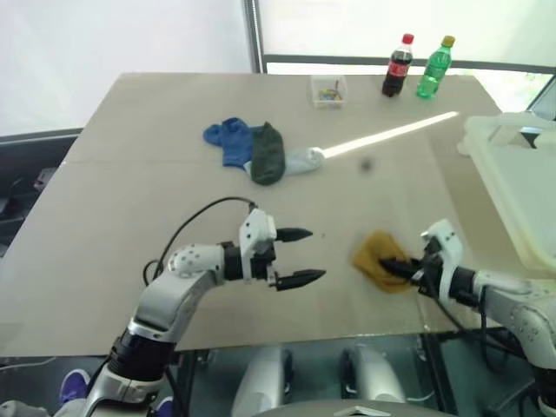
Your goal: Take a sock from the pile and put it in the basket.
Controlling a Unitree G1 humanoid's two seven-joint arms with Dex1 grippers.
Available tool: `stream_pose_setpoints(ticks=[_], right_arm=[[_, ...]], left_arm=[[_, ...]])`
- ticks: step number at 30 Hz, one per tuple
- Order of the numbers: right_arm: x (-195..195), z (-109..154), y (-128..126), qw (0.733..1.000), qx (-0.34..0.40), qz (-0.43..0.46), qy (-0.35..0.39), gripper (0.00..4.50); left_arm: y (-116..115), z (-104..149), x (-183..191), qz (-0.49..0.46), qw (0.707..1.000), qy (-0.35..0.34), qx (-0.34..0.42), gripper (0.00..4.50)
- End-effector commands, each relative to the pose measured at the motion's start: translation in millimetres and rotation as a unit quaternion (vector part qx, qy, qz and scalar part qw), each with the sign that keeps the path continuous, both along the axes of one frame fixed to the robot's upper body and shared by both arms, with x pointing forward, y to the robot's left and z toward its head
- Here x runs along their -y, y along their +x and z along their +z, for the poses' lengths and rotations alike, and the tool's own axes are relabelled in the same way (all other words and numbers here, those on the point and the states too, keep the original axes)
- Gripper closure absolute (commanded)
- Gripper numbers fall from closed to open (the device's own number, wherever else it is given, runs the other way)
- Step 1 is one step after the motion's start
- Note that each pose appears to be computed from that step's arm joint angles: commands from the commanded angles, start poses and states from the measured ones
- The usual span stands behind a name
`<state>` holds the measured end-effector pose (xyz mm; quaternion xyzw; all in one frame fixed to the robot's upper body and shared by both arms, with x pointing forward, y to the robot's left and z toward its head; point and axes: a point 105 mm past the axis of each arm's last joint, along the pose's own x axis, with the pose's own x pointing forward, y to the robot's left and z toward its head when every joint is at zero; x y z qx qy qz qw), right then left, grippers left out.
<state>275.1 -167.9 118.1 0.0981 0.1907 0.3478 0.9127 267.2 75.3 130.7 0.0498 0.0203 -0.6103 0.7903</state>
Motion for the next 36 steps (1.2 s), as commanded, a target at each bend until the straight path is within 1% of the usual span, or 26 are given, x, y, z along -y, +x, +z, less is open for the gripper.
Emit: stream_pose_setpoints(ticks=[1, 5, 6, 8, 10, 12, 14, 18, 22, 25, 27, 28, 30, 31, 32, 33, 35, 36], right_arm=[[32, 49, 18, 0.994, 0.068, -0.073, 0.054, 4.48], [92, 109, 53, 0.96, 0.156, -0.217, 0.081, 4.48], [107, 119, 60, 0.949, 0.167, -0.255, 0.079, 4.48], [150, 136, 76, 0.914, 0.176, -0.361, 0.058, 4.48], [181, 143, 85, 0.887, 0.169, -0.429, 0.037, 4.48], [203, 140, 94, 0.87, 0.155, -0.468, 0.019, 4.48], [220, 133, 102, 0.857, 0.135, -0.497, 0.022, 4.48], [236, 117, 116, 0.837, 0.096, -0.537, 0.035, 4.48], [225, 104, 132, 0.845, 0.062, -0.529, 0.051, 4.48], [222, 92, 137, 0.845, 0.041, -0.53, 0.056, 4.48], [219, 87, 138, 0.851, 0.035, -0.521, 0.049, 3.46], [219, 85, 138, 0.853, 0.032, -0.518, 0.05, 3.2], [217, 85, 139, 0.858, 0.031, -0.51, 0.052, 2.25], [218, 85, 138, 0.859, 0.031, -0.509, 0.049, 1.92], [218, 85, 137, 0.86, 0.03, -0.508, 0.047, 1.48], [221, 85, 136, 0.859, 0.029, -0.51, 0.042, 0.82], [225, 86, 132, 0.859, 0.028, -0.511, 0.035, 0.02], [227, 87, 131, 0.859, 0.028, -0.511, 0.033, 0.02]], left_arm=[[5, 20, 10, 0.001, 0.999, -0.032, 0.029, 0.0], [13, 40, 26, 0.013, 0.996, -0.074, 0.055, 0.0], [14, 44, 28, 0.017, 0.995, -0.081, 0.06, 0.0], [19, 54, 31, 0.031, 0.992, -0.1, 0.074, 0.0], [22, 61, 32, 0.041, 0.989, -0.113, 0.083, 0.0], [23, 64, 35, 0.047, 0.987, -0.12, 0.091, 0.0], [24, 65, 39, 0.053, 0.986, -0.122, 0.098, 0.0], [24, 68, 48, 0.065, 0.983, -0.143, 0.096, 0.0], [25, 69, 50, 0.078, 0.981, -0.153, 0.092, 0.0], [27, 68, 49, 0.085, 0.981, -0.147, 0.097, 0.0], [26, 67, 48, 0.087, 0.981, -0.142, 0.098, 0.0], [25, 66, 48, 0.087, 0.982, -0.139, 0.098, 0.0], [24, 65, 48, 0.087, 0.982, -0.137, 0.095, 0.0], [23, 65, 48, 0.088, 0.982, -0.138, 0.092, 0.0], [23, 65, 47, 0.089, 0.982, -0.139, 0.091, 0.0], [23, 65, 47, 0.091, 0.982, -0.14, 0.089, 0.0], [23, 65, 47, 0.093, 0.982, -0.14, 0.088, 0.0], [24, 65, 46, 0.093, 0.982, -0.14, 0.088, 0.0]])
